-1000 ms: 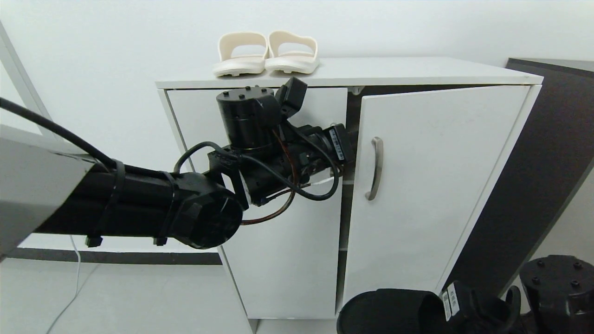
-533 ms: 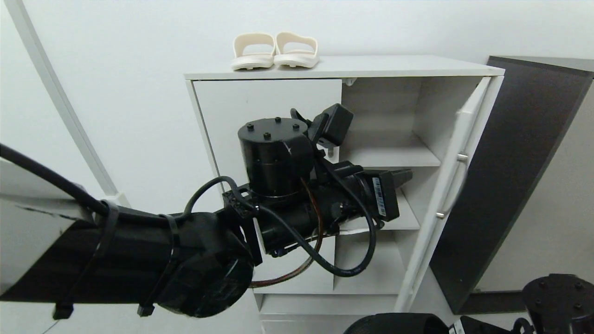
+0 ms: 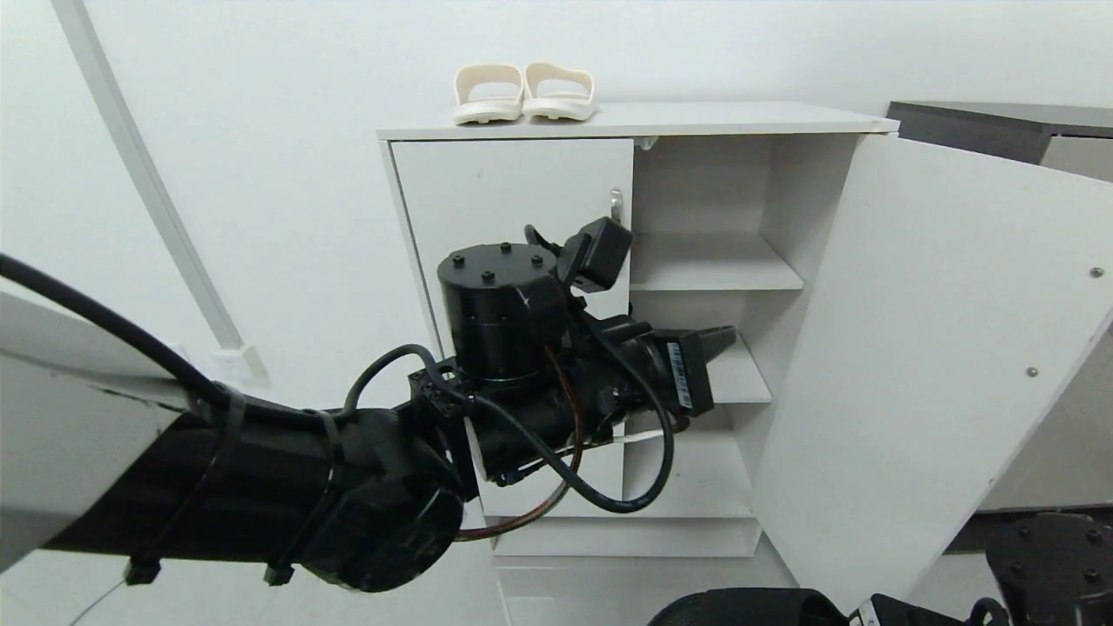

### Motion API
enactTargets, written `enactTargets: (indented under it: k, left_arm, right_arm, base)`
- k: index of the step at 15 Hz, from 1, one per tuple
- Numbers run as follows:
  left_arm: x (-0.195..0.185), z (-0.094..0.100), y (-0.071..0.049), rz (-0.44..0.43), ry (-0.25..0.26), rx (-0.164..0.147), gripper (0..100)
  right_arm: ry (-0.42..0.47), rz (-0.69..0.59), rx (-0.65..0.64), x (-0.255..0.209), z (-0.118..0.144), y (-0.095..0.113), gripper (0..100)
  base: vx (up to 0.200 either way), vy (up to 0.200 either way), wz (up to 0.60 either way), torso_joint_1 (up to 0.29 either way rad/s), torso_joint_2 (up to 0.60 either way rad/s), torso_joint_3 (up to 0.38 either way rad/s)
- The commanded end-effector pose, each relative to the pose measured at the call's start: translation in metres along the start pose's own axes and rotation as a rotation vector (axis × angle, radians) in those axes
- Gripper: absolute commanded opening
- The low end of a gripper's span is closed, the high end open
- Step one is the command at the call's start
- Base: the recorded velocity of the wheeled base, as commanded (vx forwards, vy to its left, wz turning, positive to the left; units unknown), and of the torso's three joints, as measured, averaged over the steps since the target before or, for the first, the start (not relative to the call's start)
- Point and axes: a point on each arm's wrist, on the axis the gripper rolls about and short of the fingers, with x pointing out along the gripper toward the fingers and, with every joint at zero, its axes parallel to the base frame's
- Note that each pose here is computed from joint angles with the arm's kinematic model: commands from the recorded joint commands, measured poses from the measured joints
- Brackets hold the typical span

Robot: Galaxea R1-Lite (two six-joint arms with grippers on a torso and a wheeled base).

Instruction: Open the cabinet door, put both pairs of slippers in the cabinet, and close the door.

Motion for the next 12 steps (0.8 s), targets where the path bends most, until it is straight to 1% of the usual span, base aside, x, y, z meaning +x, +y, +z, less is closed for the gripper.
enactTargets:
  k: [1,2,3,4,5,6,7,9,10,11,12]
  left_arm:
    - [-0.043,0.025,0.009,0.079,-0.065,0.016,0]
    - [-0.064,0.033,0.009,0.103,-0.086,0.025,0]
    - [-0.106,0.045,0.003,0.140,-0.128,0.047,0]
    - [-0.143,0.048,-0.002,0.201,-0.131,0.072,0]
    - [-0.184,0.044,-0.014,0.286,-0.118,0.108,0]
    - [-0.225,0.034,-0.028,0.396,-0.109,0.126,0]
    - [-0.262,0.028,-0.043,0.499,-0.133,0.138,0]
    - [-0.331,0.007,-0.069,0.657,-0.164,0.138,0]
    - [-0.357,-0.005,-0.077,0.747,-0.181,0.140,0]
    - [-0.370,-0.017,-0.079,0.844,-0.197,0.149,0]
    - [-0.384,-0.038,-0.084,0.961,-0.226,0.168,0]
  right_arm:
    - [0.000,-0.042,0.030,0.004,0.003,-0.013,0]
    - [-0.007,-0.061,0.036,0.006,0.006,-0.021,0]
    - [-0.021,-0.073,0.032,0.009,0.007,-0.025,0]
    - [-0.031,-0.075,0.024,0.010,0.008,-0.025,0]
    - [-0.029,-0.076,0.025,0.010,0.007,-0.025,0]
    - [-0.028,-0.076,0.026,0.010,0.007,-0.026,0]
    - [-0.026,-0.075,0.028,0.010,0.006,-0.026,0]
    - [-0.026,-0.075,0.028,0.010,0.006,-0.026,0]
    - [-0.025,-0.076,0.028,0.010,0.006,-0.026,0]
    - [-0.026,-0.076,0.028,0.010,0.006,-0.026,0]
    - [-0.023,-0.077,0.030,0.010,0.006,-0.026,0]
  base:
    - [0.000,0.000,0.00,0.000,0.00,0.000]
    - [0.000,0.000,0.00,0.000,0.00,0.000]
    - [0.000,0.000,0.00,0.000,0.00,0.000]
    - [0.000,0.000,0.00,0.000,0.00,0.000]
    - [0.000,0.000,0.00,0.000,0.00,0.000]
    - [0.000,0.000,0.00,0.000,0.00,0.000]
    - [0.000,0.000,0.00,0.000,0.00,0.000]
    - [0.000,0.000,0.00,0.000,0.00,0.000]
    - [0.000,0.000,0.00,0.000,0.00,0.000]
    - [0.000,0.000,0.00,0.000,0.00,0.000]
    - [0.000,0.000,0.00,0.000,0.00,0.000]
